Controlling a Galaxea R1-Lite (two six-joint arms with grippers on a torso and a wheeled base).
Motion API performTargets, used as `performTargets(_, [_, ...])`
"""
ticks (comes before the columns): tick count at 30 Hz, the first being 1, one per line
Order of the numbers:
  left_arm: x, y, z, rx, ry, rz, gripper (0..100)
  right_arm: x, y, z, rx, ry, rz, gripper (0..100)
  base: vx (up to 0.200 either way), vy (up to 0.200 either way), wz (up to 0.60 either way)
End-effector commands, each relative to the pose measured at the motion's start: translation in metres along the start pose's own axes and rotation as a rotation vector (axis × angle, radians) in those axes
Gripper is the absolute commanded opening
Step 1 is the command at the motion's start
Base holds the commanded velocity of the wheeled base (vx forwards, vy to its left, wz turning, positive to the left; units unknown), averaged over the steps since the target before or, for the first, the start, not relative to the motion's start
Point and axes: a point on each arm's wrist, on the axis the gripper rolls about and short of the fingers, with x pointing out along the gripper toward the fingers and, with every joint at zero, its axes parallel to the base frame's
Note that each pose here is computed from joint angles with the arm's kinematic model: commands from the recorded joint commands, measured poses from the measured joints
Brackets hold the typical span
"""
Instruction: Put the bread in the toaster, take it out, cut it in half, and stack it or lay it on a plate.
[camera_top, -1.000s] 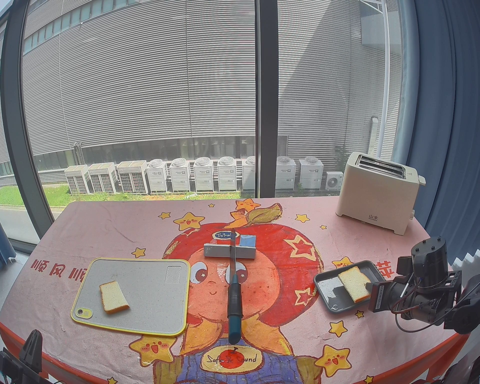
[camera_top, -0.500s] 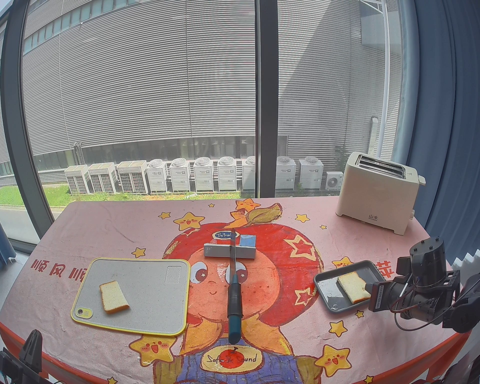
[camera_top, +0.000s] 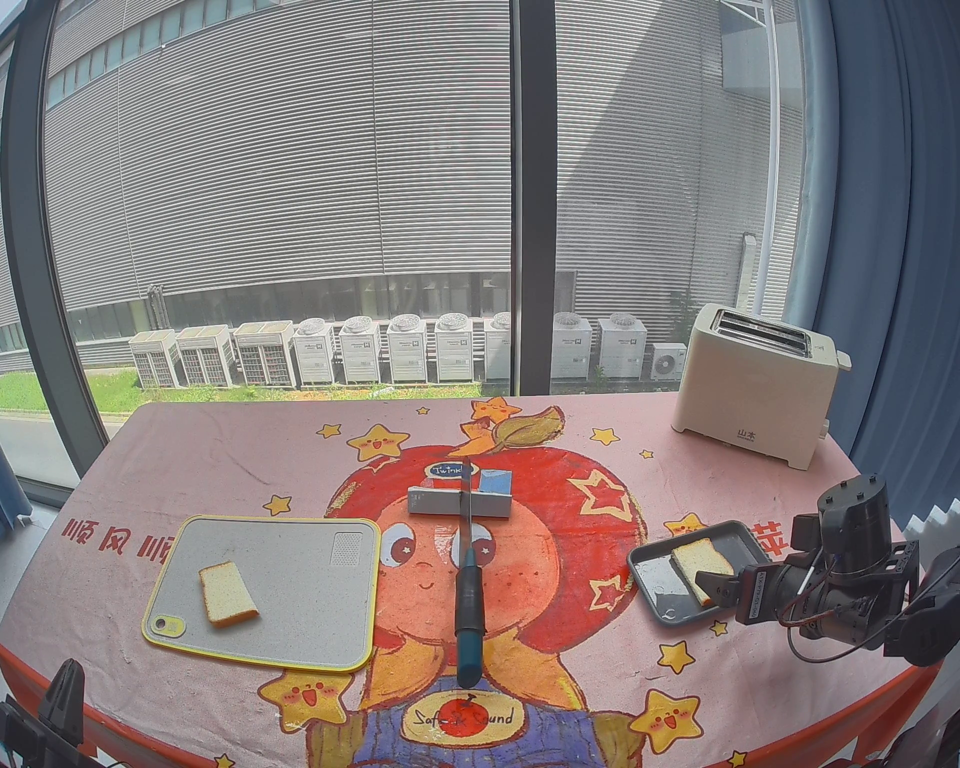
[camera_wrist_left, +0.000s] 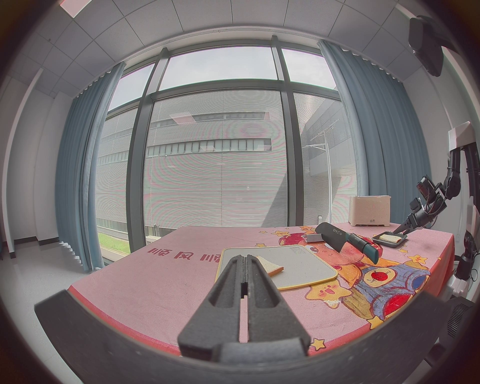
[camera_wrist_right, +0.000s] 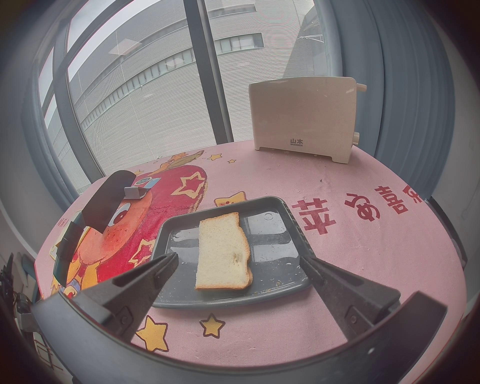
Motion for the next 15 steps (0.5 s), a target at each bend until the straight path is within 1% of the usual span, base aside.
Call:
performTargets(1, [0.0001,0.0,-0.0052,0.0,0.001,0.0,0,-0.0006,0.0008,-0.0003,-0.003,0.0,0.004,100,0.0,0.0,0.0])
performTargets(15, [0.0001,0.0,-0.0053,0.0,0.002,0.0,0,-0.0017,0.0012,-0.0002,-0.005,-0.003,0.006,100,0.0,0.0,0.0])
